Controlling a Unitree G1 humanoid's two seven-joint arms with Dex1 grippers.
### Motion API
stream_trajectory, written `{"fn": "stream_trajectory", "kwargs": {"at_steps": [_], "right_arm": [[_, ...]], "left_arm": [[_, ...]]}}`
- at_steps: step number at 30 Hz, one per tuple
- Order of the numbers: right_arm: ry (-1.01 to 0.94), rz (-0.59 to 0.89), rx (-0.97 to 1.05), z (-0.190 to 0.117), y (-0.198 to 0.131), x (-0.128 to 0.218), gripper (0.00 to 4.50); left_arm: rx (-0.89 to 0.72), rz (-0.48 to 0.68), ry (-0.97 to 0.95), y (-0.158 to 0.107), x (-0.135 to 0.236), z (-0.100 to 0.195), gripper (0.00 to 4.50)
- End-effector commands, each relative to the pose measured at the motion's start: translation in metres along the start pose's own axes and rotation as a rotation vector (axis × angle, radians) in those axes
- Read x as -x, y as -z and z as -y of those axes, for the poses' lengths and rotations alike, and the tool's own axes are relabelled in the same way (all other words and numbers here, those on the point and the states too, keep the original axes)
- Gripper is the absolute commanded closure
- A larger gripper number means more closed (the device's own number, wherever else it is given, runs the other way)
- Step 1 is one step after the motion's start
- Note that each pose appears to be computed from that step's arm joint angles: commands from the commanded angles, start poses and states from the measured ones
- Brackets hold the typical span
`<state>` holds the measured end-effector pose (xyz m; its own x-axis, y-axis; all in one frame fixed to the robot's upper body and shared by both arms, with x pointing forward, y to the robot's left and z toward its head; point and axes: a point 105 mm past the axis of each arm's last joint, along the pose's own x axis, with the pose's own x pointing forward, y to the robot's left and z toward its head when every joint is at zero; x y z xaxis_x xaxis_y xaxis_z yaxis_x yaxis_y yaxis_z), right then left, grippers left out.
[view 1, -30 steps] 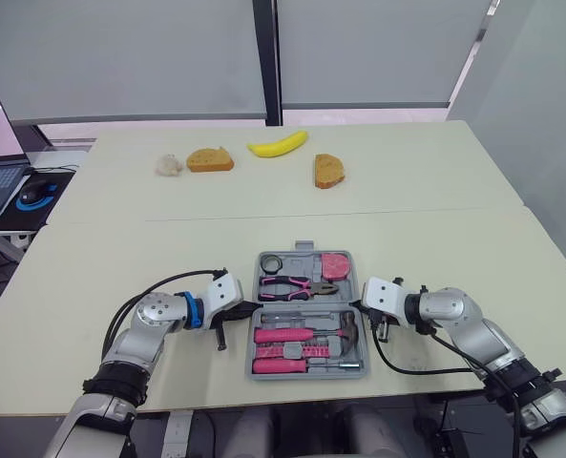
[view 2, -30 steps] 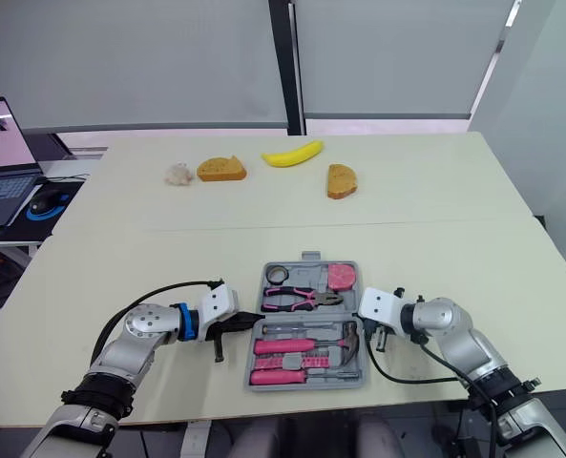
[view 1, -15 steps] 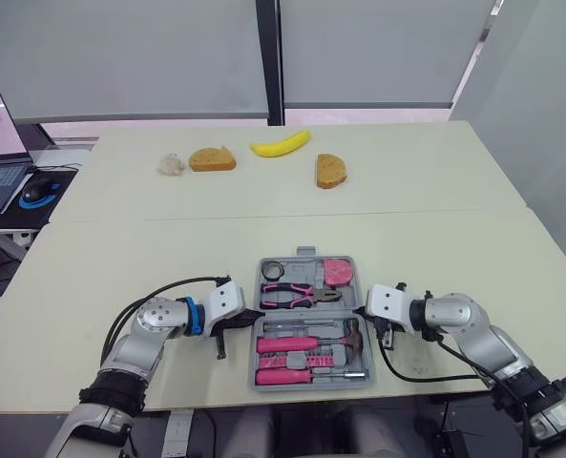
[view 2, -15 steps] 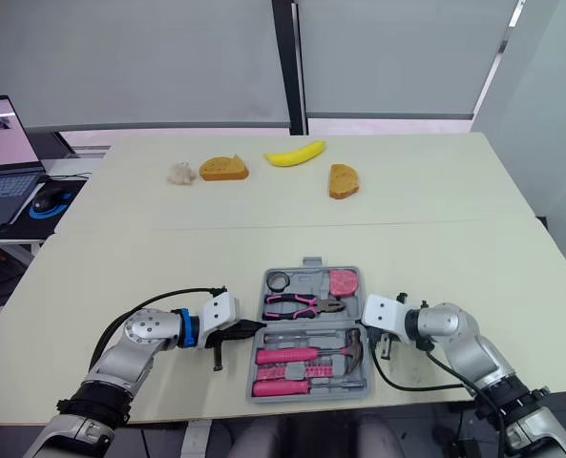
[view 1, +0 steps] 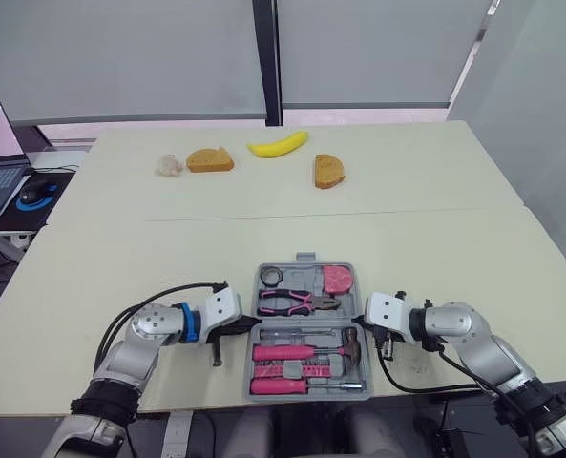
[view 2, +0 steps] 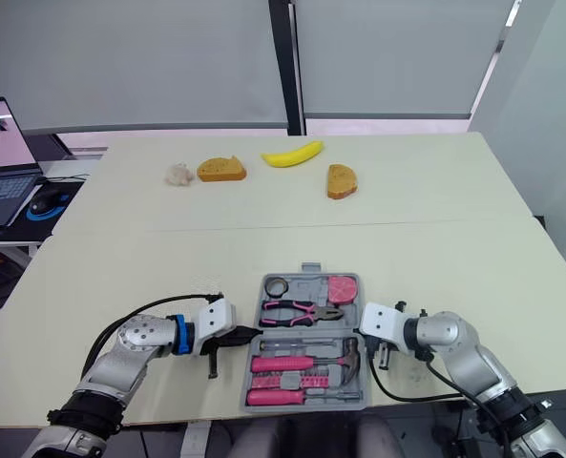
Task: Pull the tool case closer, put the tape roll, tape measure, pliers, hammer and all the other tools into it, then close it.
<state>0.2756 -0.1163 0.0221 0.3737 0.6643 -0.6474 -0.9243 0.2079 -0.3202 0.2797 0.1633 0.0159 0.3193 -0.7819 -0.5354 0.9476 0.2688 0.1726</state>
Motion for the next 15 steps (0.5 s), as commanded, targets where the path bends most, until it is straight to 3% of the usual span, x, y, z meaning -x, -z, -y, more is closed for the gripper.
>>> {"fn": "stream_trajectory", "kwargs": {"at_steps": [1, 15], "right_arm": [[-0.053, 0.076, 0.046, -0.0121, -0.0224, -0.0081, 4.50], [-0.026, 0.089, 0.056, -0.0044, -0.0273, -0.0114, 4.50]], "left_arm": [[-0.046, 0.057, 0.016, -0.0168, -0.0032, 0.0023, 4.48], [-0.045, 0.052, 0.013, -0.0156, -0.0031, 0.0018, 4.48]]}}
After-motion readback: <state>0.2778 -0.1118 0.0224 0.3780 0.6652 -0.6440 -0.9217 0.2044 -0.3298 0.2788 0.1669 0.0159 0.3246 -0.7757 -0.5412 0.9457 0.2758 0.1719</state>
